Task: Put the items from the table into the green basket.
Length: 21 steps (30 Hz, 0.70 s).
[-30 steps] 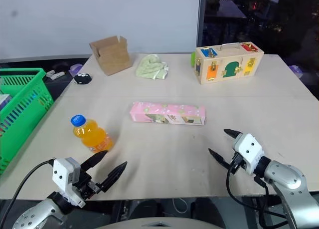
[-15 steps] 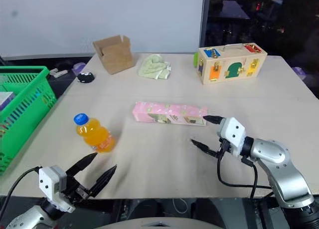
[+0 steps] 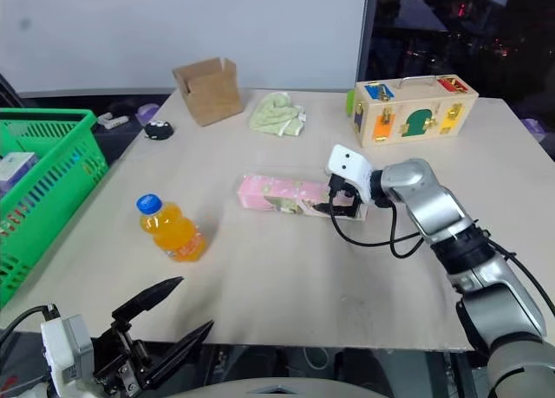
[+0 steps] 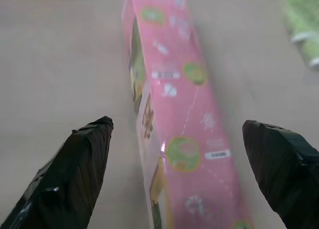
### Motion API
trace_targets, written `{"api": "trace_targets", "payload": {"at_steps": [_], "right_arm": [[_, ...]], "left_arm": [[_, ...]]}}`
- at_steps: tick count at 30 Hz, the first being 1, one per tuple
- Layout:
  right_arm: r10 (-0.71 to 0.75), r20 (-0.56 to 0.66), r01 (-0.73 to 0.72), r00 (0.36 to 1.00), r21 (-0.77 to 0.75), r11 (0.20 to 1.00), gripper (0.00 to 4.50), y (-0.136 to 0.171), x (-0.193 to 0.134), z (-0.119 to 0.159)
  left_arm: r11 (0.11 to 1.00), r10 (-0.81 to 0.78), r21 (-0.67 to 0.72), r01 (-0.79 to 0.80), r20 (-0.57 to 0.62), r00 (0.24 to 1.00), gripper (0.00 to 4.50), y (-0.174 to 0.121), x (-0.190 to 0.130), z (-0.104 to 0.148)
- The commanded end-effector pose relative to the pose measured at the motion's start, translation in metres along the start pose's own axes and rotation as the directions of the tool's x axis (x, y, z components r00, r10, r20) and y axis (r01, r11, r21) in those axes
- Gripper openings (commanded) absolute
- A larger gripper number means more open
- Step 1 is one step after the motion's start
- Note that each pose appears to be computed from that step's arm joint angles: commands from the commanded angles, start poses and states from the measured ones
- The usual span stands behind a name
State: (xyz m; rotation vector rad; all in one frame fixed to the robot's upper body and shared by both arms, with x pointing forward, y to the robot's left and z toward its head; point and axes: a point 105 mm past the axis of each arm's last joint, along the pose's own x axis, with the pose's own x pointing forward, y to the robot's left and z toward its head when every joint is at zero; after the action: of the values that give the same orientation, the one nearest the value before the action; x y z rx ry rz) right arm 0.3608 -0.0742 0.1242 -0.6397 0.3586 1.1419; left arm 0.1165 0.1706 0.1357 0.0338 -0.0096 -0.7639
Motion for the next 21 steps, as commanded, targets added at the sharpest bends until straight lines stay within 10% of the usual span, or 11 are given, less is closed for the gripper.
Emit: {"api": "trace_targets", "payload": {"at_steps": [1,21], "right_arm": [[0.034,-0.045,-0.035,0.998,-0.025,0.999,4.44,-0.012,-0.001,0.002],[0.106,-0.258,-0.063,0.960,0.171,0.983,4.44,-0.027,-0.001,-0.039]], "left_arm": [[1.000,0.027,0.014,-0.027,0.032,0.999,4.50,0.005,0.009,0.016],[0.995,0.102,0.018,-0.103,0.018,0.995,4.50,0.004,0.003,0.002]]}}
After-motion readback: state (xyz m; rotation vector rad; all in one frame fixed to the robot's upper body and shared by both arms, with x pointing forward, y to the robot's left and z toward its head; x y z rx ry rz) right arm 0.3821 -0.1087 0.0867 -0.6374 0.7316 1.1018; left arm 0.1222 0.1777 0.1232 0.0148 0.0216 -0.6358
